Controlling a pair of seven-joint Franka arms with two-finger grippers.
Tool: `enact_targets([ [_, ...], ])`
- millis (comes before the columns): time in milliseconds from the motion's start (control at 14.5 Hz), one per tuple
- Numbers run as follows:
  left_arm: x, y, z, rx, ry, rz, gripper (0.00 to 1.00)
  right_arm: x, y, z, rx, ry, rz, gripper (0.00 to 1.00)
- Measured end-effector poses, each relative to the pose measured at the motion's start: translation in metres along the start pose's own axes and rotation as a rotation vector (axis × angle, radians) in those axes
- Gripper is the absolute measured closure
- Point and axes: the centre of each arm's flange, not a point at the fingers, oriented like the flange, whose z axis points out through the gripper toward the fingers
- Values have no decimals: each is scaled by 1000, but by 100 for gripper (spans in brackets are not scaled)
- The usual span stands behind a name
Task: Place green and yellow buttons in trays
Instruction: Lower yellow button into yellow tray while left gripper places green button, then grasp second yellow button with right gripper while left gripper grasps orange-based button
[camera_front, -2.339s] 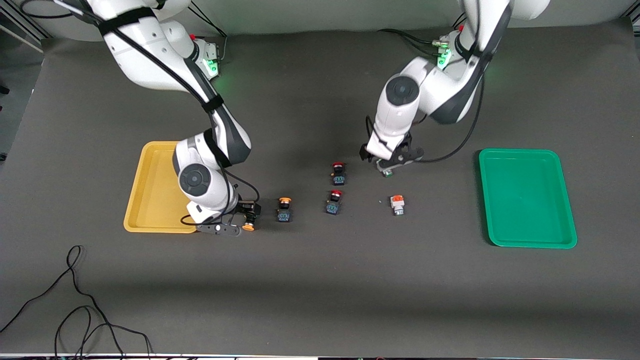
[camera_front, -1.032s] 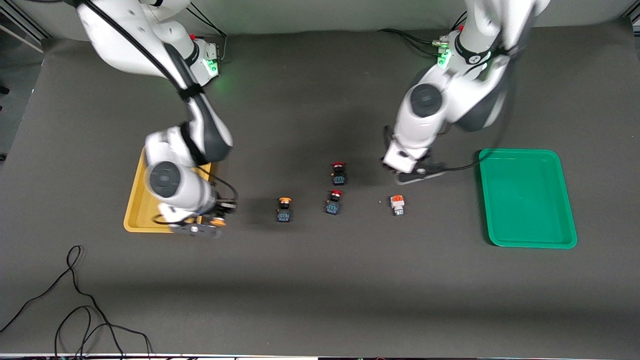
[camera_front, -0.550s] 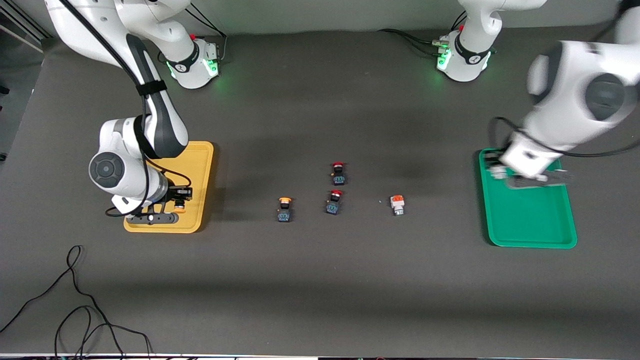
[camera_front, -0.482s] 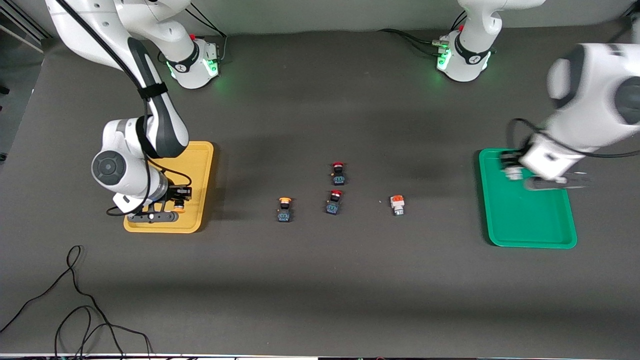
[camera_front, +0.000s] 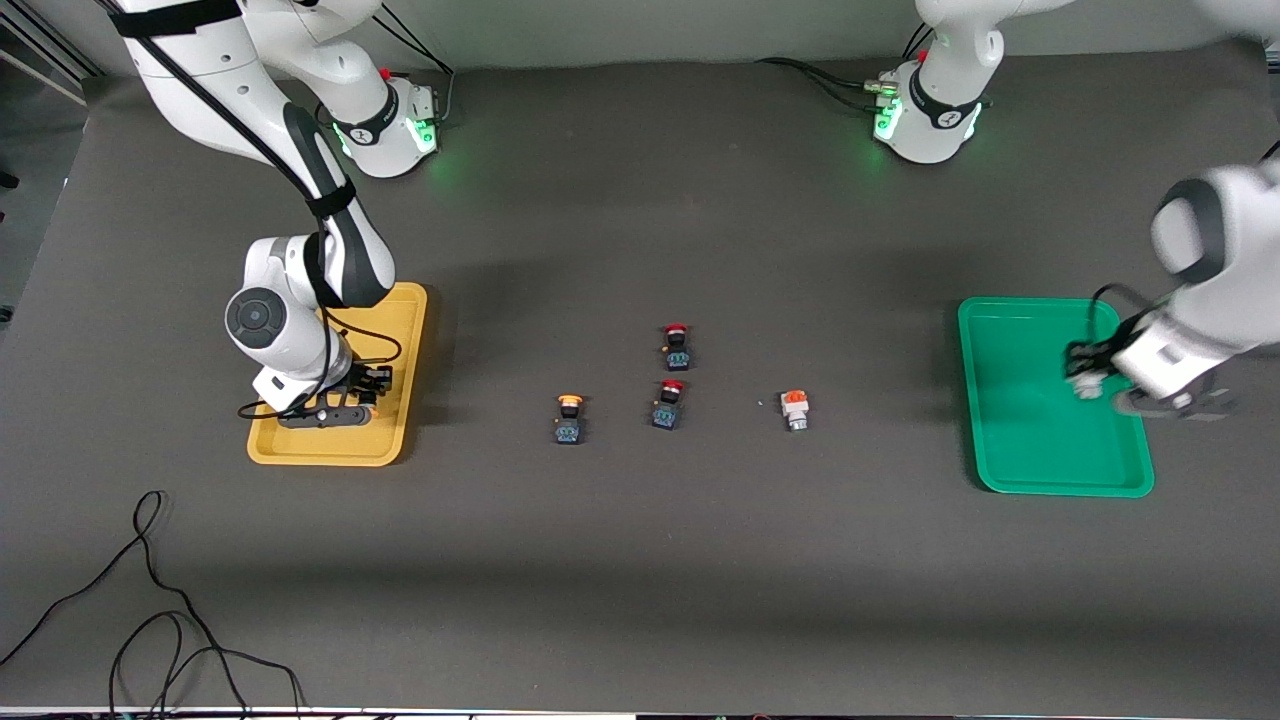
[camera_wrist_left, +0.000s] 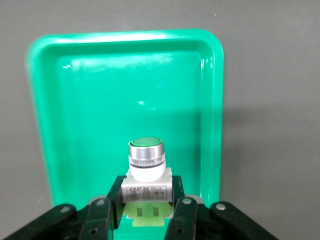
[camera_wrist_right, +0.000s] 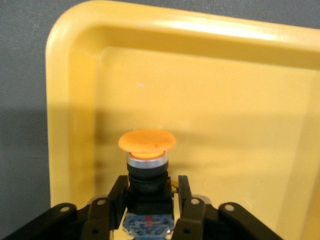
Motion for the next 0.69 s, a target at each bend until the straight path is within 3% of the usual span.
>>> enact_targets([
  [69,5,6,30,-7,-11,12,59,0,0,0,0,0,1,52],
  [138,8,11,53,-14,-24,22,59,0,1,0,0,0,2,46],
  [482,9,15,81,-8,-56,45,59,8,13,-32,14,-32,28,2],
  [550,10,15,79,-2,-53,50,55,12,16,-48,23,-37,33,0],
  [688,14,13,69,2,-49,50,33,20,16,-84,43,-34,33,0],
])
